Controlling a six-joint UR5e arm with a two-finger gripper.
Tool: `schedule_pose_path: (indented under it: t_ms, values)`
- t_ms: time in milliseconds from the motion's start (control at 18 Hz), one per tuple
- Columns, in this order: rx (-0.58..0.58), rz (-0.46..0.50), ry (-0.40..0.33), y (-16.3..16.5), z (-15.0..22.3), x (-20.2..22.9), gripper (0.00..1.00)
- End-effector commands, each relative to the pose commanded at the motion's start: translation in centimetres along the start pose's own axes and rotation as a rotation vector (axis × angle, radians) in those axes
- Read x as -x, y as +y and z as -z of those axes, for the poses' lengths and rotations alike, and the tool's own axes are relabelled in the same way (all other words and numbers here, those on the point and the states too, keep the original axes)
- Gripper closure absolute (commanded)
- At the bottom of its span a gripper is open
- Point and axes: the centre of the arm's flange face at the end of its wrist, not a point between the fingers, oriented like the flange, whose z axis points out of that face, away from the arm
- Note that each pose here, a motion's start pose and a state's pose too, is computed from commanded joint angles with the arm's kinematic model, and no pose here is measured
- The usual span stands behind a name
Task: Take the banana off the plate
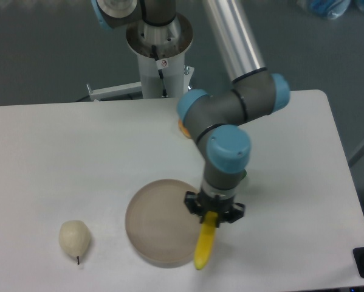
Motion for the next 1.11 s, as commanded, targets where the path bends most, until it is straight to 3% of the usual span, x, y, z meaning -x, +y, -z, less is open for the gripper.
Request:
schedule_pose_path:
  t_ms: [222,389,667,778,1111]
  values:
    - [0.092,-0.178,0.025,2.2,2.9,4.7,1.0]
    - [0.094,-0.328,0.029,4.4,3.6,7.5,1.0]
    - [0.115,-0.505,0.052,6.7,1.6,10.4,1.0]
    - [0.124,-0.532,0.06,8.1,1.0,11.9,1.0]
    - [0.126,-0.538,0.063,8.1,0.2,12.0,1.0]
